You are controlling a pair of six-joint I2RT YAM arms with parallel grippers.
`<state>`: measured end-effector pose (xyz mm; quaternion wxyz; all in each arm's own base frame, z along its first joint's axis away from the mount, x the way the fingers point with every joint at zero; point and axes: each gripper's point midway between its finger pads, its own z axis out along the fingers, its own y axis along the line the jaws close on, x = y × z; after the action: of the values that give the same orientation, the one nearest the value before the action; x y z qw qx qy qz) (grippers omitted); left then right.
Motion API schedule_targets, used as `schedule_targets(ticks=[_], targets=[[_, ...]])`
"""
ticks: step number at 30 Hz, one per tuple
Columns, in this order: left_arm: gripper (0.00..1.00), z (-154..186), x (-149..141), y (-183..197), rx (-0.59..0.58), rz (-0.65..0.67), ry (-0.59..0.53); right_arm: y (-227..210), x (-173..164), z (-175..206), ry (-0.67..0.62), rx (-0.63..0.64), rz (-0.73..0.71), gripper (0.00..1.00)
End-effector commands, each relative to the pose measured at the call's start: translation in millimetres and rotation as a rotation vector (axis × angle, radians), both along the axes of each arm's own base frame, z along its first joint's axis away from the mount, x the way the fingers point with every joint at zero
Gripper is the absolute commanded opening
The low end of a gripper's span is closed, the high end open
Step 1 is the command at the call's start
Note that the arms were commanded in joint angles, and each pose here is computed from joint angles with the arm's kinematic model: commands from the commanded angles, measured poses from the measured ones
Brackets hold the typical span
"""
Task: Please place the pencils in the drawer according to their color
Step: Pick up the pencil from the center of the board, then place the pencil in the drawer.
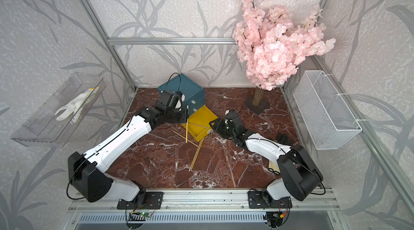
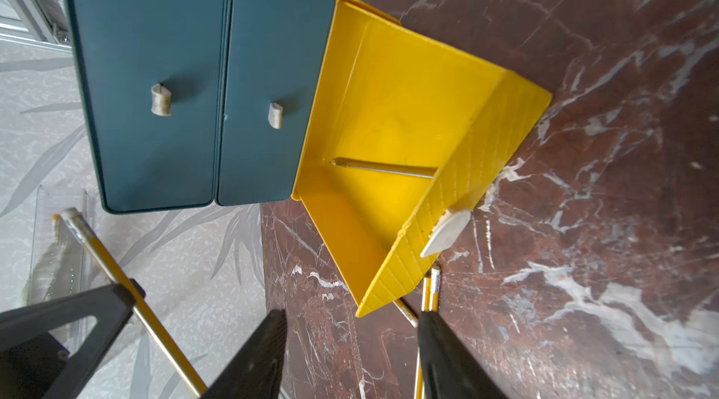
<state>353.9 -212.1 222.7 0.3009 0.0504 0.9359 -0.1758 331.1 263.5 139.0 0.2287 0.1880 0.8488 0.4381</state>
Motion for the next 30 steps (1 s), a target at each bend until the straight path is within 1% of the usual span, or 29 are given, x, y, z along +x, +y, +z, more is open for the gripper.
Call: schedule_targets(ticks=[1, 5, 8, 17, 22, 30], targets=[[0.0, 2, 25, -17, 0.033, -0.047, -0.049, -11, 0, 0, -0.017, -0.008, -0.026, 0.58], [0.0, -11, 50, -28, 0.08, -0.054, -0.073, -18, -1, -6, -0.009, -0.017, -0.043, 0.58], [0.0, -22, 63, -37, 0.099, -0.065, -0.081, -21, -3, -8, -0.008, -0.022, -0.05, 0.58], [0.0, -49, 91, -50, 0.136, -0.063, -0.089, -26, -5, -11, -0.002, -0.031, -0.061, 0.58], [0.0, -66, 98, -53, 0.154, -0.057, -0.063, -26, -5, -12, 0.0, -0.029, -0.063, 0.58], [0.0, -83, 82, -48, 0.147, -0.052, -0.004, -26, -6, -12, 0.001, -0.036, -0.058, 0.58]])
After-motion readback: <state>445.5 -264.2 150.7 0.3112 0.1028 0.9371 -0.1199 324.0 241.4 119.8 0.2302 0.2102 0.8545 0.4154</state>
